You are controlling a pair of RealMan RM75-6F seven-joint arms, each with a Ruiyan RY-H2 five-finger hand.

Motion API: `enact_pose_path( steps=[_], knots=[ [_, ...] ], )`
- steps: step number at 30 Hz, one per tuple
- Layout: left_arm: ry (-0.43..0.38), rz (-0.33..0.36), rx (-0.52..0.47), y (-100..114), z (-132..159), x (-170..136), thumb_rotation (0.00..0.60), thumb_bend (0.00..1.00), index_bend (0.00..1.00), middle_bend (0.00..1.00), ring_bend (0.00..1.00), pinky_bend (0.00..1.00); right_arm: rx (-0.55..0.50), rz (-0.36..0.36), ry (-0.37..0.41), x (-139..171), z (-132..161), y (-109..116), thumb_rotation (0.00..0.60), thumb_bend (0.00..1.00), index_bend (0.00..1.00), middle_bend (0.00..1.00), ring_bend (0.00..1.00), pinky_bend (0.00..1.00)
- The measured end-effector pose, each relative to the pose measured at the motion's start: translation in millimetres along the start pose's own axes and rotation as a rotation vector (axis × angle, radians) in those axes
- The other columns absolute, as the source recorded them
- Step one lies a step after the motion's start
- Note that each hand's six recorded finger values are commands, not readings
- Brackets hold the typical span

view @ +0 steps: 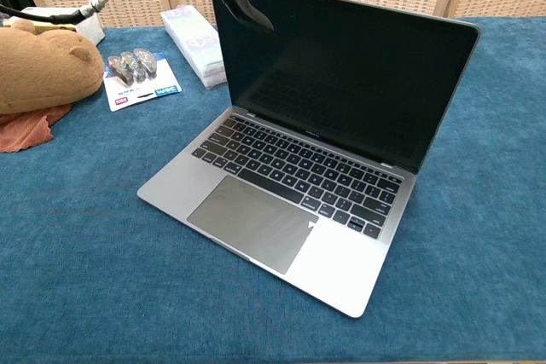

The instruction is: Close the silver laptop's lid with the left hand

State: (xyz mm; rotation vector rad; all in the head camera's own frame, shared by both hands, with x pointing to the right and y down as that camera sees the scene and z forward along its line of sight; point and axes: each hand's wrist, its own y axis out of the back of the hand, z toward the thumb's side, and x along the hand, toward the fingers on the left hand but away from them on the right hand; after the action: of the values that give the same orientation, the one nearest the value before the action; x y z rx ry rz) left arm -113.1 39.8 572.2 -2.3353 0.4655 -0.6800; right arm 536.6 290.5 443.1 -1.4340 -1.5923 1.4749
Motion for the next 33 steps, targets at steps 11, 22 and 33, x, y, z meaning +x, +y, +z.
enact_pose_path(
  steps=[11,22,33],
  knots=[
    [0.019,-0.098,-0.055,-24,2,2,0.600,0.12,0.15,0.00,0.02,0.11,-0.002,-0.015,-0.002,1,-1,4,0.600,0.19,0.02,0.00,0.00,0.00],
    [0.037,-0.163,-0.034,-30,2,-5,0.600,0.12,0.25,0.09,0.11,0.11,0.000,-0.018,-0.002,1,-1,5,0.600,0.19,0.02,0.00,0.00,0.00],
    [0.044,-0.173,-0.020,-29,5,-9,0.600,0.12,0.33,0.19,0.20,0.16,0.000,-0.017,0.000,2,-1,5,0.600,0.19,0.02,0.00,0.00,0.00]
  ],
)
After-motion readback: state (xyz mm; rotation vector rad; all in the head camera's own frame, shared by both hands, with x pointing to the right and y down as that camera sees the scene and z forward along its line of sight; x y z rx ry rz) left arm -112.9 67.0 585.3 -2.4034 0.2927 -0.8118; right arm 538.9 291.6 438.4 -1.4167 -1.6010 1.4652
